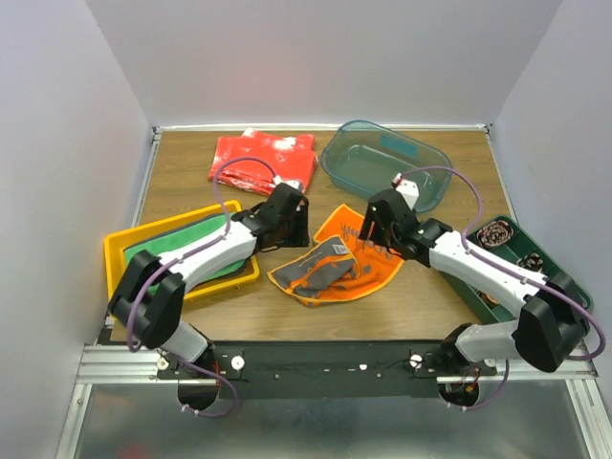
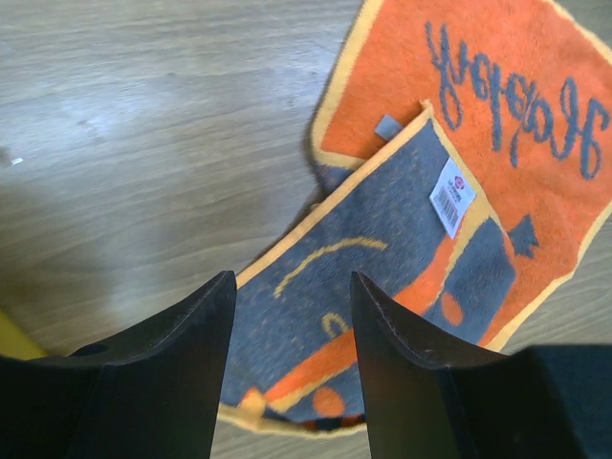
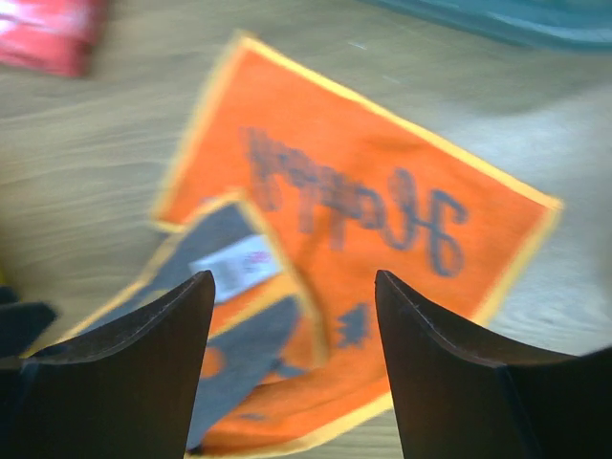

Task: Fold and stack the towels
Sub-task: Flatten out the towel at the center of the board.

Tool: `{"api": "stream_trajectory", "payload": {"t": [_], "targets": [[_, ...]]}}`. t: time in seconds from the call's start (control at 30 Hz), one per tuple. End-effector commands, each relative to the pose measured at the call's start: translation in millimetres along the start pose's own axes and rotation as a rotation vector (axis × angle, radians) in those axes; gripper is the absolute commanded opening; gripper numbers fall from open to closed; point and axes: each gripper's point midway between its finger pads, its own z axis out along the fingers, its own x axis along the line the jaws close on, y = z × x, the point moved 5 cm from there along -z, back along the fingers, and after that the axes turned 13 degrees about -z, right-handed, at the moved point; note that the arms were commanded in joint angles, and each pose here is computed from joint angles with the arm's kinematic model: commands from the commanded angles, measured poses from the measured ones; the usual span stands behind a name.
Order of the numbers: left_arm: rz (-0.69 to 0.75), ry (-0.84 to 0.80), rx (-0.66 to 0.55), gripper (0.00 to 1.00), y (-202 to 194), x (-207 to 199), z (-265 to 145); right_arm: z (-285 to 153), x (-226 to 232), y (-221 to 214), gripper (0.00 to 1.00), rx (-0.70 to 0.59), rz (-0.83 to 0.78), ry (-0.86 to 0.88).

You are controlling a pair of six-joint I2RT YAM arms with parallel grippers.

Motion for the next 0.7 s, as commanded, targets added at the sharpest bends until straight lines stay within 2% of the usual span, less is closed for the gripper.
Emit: {"api": "stream_trajectory", "payload": {"t": [0.0, 0.13, 0.17, 0.2, 0.4, 0.5, 0.67], "targets": [[0.059, -0.049, 0.019, 0.62, 3, -31, 23, 22, -52, -41, 0.73, 0.064, 0.066, -0.178], [0.118, -0.055, 0.013, 0.7, 25, -55, 50, 28, -67, -55, 0.64, 0.065, 0.153, -0.153], [0.145, -0.006, 0.037, 0.7, 23, -51, 70, 28, -69, -58, 0.64, 0.067, 0.16, -0.154], [0.166, -0.01, -0.003, 0.71, 40, -64, 72, 28, -71, -61, 0.64, 0.07, 0.171, -0.165], [0.312, 0.028, -0.032, 0.71, 58, -71, 121, 32, -92, -83, 0.63, 0.082, 0.208, -0.237], [0.367, 0.087, -0.01, 0.69, 54, -61, 140, 36, -99, -89, 0.57, 0.091, 0.229, -0.244], [0.354, 0.013, 0.034, 0.66, 36, -59, 154, 47, -105, -88, 0.54, 0.085, 0.221, -0.262]]}}
